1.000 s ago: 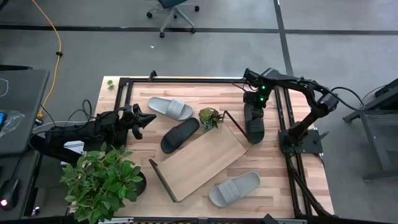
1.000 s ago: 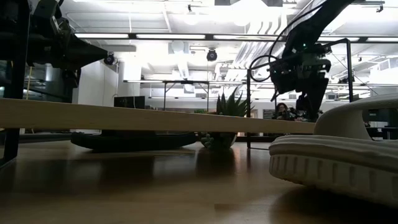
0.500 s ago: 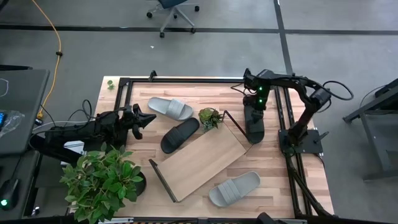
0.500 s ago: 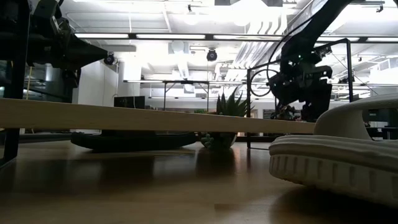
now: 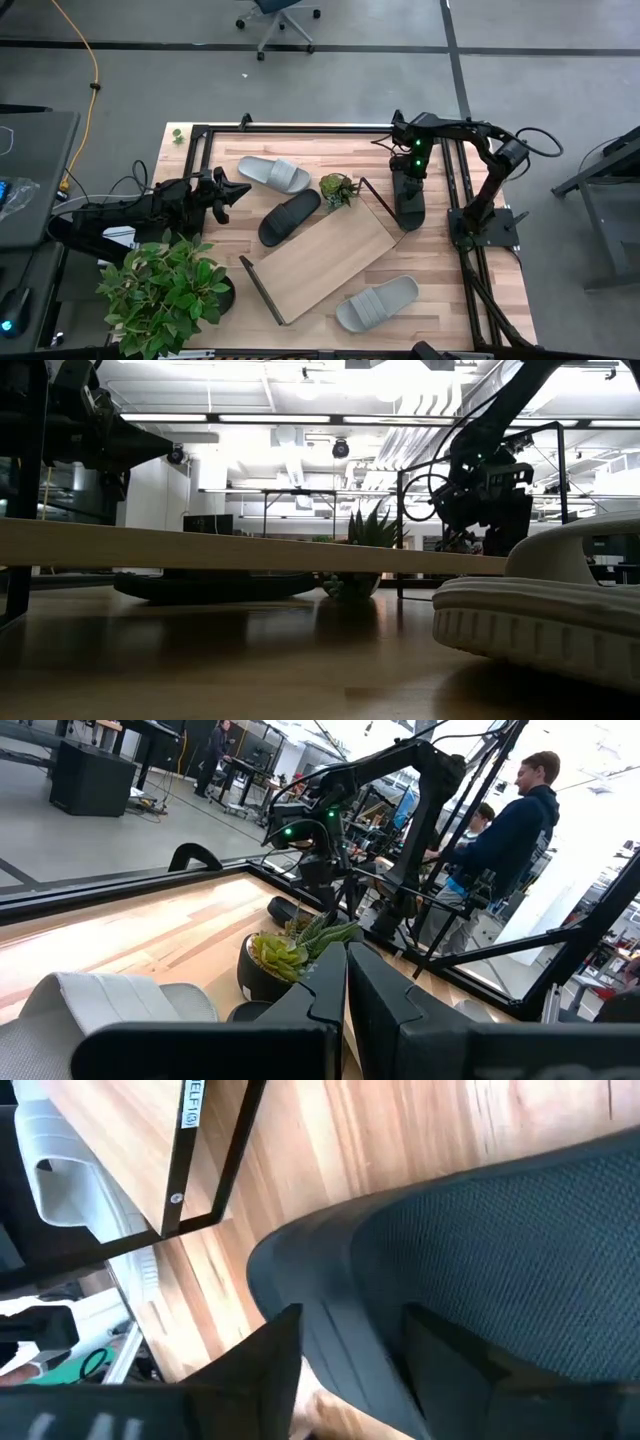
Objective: Pick and place slides into the shelf
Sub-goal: Put the right black slipper on the shelf
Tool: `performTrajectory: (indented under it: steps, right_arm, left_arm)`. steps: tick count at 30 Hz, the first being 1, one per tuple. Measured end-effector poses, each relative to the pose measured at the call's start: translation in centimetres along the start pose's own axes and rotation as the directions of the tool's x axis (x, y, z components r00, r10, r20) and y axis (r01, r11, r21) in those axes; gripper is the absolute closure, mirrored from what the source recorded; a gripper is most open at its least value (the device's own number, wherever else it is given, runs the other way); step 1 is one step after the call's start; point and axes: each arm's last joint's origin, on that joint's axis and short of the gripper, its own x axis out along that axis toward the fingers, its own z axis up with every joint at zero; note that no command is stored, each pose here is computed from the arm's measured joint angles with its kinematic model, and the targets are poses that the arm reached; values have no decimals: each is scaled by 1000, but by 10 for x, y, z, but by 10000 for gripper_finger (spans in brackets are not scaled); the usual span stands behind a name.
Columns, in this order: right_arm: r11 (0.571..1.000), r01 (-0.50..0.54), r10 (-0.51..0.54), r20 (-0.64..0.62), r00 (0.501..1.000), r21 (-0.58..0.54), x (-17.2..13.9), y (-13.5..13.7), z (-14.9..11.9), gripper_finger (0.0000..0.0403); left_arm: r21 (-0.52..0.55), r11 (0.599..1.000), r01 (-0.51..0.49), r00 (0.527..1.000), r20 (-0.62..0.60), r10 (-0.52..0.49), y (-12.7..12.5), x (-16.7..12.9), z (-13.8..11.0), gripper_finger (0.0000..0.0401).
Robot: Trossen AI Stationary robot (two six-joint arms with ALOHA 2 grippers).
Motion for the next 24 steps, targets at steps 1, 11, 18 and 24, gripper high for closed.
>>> performTrajectory:
  steps: [1,11,18,24]
  right_arm:
    - [1000,0,0,0,1000,0,0,0,0,260]
    - [1000,-2,2,-3,1000,11,0,0,0,334]
    - [1000,-4,4,-5,1000,7,0,0,-1,378]
    - [1000,0,1,-13,1000,27,0,1,-1,397]
  left_arm:
    - [0,1000,0,1000,0,0,0,0,0,396]
    - [0,1000,0,1000,0,0,0,0,0,396]
    - [0,1000,0,1000,0,0,0,0,0,396]
    - [0,1000,0,1000,0,0,0,0,0,396]
